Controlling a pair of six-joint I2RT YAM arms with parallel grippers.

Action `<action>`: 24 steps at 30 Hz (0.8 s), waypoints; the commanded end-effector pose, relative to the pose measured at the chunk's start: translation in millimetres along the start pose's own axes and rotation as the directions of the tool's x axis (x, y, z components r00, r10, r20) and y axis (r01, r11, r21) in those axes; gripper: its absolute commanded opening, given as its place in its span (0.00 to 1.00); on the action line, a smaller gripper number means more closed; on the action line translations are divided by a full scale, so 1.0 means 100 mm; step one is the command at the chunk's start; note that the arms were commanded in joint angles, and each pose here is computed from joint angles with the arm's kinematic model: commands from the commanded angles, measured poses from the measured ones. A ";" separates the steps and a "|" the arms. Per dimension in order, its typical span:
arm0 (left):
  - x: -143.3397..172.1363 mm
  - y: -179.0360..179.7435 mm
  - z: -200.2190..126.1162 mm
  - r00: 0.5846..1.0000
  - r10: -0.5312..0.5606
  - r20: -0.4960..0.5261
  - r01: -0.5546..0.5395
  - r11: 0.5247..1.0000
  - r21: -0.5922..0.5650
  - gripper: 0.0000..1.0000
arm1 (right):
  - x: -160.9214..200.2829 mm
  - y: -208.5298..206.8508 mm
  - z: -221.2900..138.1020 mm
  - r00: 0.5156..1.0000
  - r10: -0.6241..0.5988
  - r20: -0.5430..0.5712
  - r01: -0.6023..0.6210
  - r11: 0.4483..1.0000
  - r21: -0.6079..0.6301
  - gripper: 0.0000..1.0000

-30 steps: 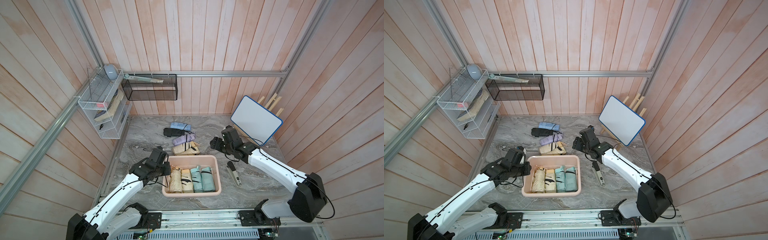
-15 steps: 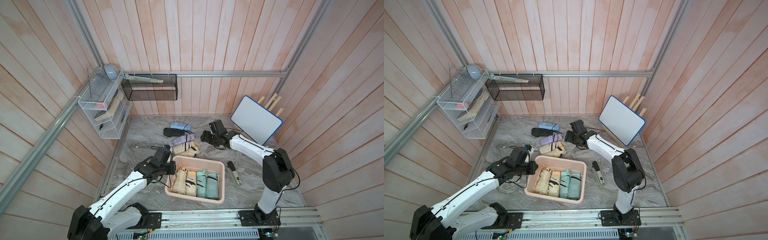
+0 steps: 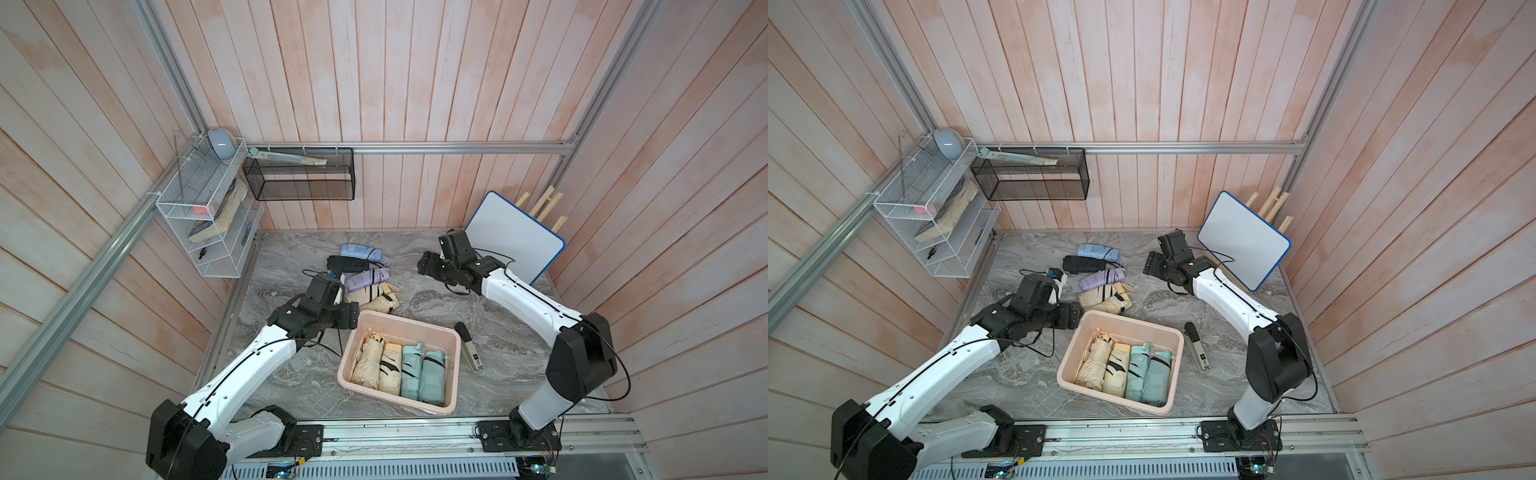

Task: Put the umbrella into the storage box
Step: Adjust the umbrella in the storage box, then pick up the umbrella from the center of the board.

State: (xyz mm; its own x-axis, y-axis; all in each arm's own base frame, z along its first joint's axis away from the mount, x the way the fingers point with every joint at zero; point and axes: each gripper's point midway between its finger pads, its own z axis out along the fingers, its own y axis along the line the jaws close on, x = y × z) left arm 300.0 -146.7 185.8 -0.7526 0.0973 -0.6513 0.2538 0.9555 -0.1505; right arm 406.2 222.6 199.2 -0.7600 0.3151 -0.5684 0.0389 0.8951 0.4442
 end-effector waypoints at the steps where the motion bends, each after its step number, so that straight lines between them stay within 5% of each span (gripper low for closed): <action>1: -0.35 0.12 0.03 0.974 0.217 0.067 -0.215 0.976 -0.035 0.87 | 0.02 -0.14 -0.11 1.000 -0.007 0.014 0.006 0.999 0.038 0.78; 11: -0.49 0.28 0.83 0.850 0.523 -0.064 -0.522 0.852 0.024 0.86 | -0.04 -0.31 -0.28 0.999 0.004 0.042 -0.007 0.997 0.074 0.77; 24: -0.30 0.23 1.60 0.835 0.476 -0.277 -0.438 0.879 0.188 0.78 | -0.12 -0.34 -0.25 1.000 0.001 0.025 -0.003 0.996 0.092 0.77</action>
State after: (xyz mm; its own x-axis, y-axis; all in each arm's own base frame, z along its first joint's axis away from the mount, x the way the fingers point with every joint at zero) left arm 434.4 -167.0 84.1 -0.6598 0.6141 -0.4330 0.6488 0.7563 0.0840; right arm 394.8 183.3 202.7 -0.7426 0.3406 -0.5766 0.1039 0.9092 0.4033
